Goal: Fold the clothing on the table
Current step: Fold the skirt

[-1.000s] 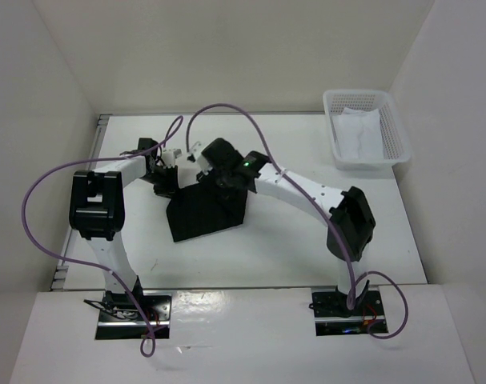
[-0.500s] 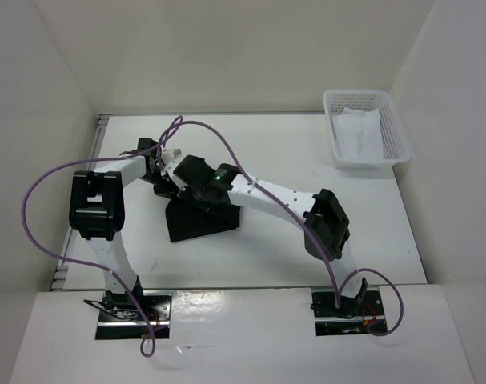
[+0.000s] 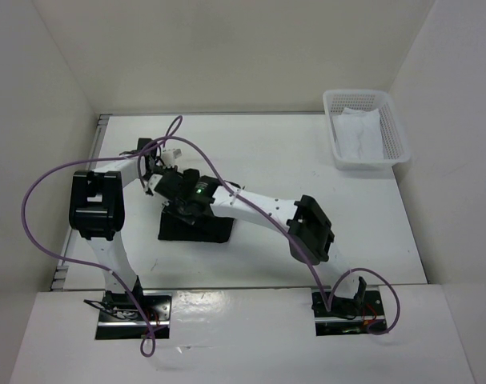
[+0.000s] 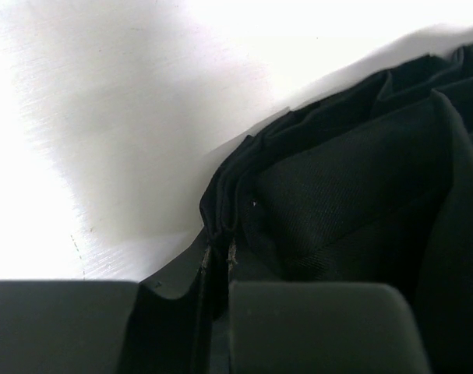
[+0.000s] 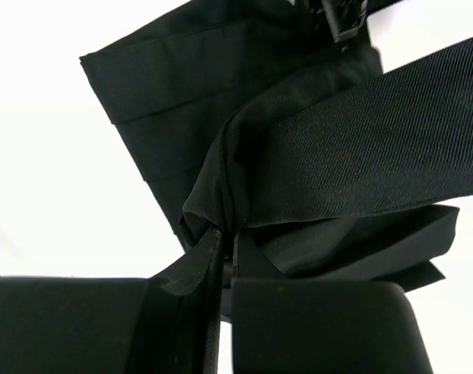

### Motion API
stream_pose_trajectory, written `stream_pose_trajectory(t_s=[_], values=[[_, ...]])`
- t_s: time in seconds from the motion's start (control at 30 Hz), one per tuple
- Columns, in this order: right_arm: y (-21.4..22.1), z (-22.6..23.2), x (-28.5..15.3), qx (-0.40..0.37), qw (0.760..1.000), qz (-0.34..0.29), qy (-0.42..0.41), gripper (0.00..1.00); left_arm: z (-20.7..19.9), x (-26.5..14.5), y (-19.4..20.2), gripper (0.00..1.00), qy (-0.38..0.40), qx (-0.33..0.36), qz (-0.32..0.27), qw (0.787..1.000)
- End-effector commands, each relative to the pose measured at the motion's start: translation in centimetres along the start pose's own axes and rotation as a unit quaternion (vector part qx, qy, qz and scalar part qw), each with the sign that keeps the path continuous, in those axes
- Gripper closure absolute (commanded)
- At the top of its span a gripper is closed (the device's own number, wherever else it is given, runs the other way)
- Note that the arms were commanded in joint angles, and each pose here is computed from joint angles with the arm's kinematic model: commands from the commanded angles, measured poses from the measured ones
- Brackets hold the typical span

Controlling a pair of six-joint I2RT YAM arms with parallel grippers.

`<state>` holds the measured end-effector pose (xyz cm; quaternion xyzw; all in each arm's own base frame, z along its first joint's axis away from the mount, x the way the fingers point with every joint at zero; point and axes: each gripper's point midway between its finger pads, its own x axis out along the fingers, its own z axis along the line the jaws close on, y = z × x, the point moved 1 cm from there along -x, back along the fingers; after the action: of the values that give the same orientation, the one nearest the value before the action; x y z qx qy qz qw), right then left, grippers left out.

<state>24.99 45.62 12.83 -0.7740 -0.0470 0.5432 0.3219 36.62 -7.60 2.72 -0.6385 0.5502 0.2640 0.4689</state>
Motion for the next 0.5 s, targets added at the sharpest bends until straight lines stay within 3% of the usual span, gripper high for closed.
stream_pose_trajectory(t_s=[0.0,0.1,0.13,0.17,0.37,0.47], values=[[-3.1,0.1,-1.0,0.023,0.999,-0.046,0.002,1.00,0.5,0.5,0.7,1.00,-0.002,-0.013,0.019,1.000],[-4.4,0.8,-1.0,0.026,0.996,-0.077,-0.021,0.94,0.4,0.5,0.7,1.00,0.003,-0.013,0.018,1.000],[-4.5,1.4,-1.5,0.026,0.995,-0.088,-0.040,0.79,0.4,0.5,0.7,1.00,0.003,-0.013,0.018,1.000],[-4.9,1.7,-1.8,0.027,0.993,-0.102,-0.051,0.71,0.4,0.5,0.7,1.00,0.003,-0.013,0.018,1.000],[-6.4,5.3,-4.1,0.012,0.972,-0.145,-0.185,0.33,0.5,0.8,0.8,1.00,0.003,-0.015,0.022,1.000],[-6.7,4.9,-5.9,0.015,0.964,-0.153,-0.215,0.28,0.5,0.8,0.8,1.00,0.003,-0.015,0.022,1.000]])
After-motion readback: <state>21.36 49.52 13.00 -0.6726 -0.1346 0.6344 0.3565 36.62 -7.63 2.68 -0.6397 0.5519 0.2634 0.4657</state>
